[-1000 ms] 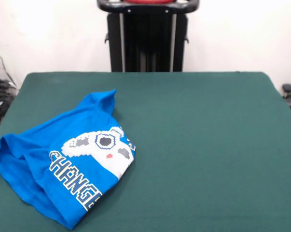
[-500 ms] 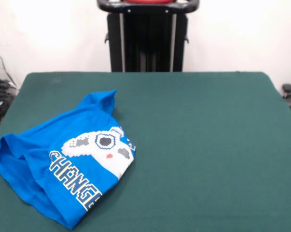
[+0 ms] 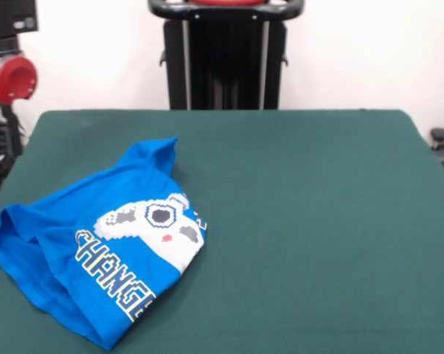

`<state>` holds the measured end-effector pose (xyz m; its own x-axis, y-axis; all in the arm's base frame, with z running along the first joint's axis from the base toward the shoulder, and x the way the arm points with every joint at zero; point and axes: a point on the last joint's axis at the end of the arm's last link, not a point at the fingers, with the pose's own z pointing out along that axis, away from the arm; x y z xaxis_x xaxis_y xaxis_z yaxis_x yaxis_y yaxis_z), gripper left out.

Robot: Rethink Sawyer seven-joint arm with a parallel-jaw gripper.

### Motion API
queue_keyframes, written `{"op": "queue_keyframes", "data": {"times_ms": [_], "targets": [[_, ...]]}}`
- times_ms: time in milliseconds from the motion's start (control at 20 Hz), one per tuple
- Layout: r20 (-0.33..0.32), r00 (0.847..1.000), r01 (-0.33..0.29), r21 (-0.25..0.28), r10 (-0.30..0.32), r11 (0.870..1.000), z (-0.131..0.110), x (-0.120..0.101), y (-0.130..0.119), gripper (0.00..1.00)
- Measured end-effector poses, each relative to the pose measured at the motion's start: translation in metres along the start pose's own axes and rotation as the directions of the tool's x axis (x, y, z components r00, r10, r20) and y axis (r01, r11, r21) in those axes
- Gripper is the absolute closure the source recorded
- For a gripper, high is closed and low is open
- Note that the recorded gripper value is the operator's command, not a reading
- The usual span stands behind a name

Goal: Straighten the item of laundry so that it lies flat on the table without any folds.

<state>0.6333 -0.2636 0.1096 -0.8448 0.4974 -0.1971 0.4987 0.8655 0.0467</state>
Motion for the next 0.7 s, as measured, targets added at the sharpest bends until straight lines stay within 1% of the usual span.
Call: {"op": "queue_keyframes", "data": {"times_ms": [100,150,350,400,550,600,700], "targets": [[0.000,1.000,-0.014,0.008,0.014,1.000,0.001,0.009,0.004,0.00],[0.002,0.999,-0.033,0.017,0.032,0.999,0.002,0.020,0.009,0.00],[0.009,0.998,-0.066,0.029,0.065,0.997,0.005,0.037,0.022,0.00],[0.012,0.996,-0.087,0.032,0.086,0.996,0.006,0.045,0.030,0.00],[0.012,0.993,-0.121,0.030,0.120,0.992,0.007,0.057,0.042,0.00],[0.008,0.989,-0.145,0.028,0.144,0.989,0.008,0.065,0.051,0.00],[0.000,0.985,-0.172,0.026,0.172,0.985,0.008,0.073,0.058,0.00]]}}
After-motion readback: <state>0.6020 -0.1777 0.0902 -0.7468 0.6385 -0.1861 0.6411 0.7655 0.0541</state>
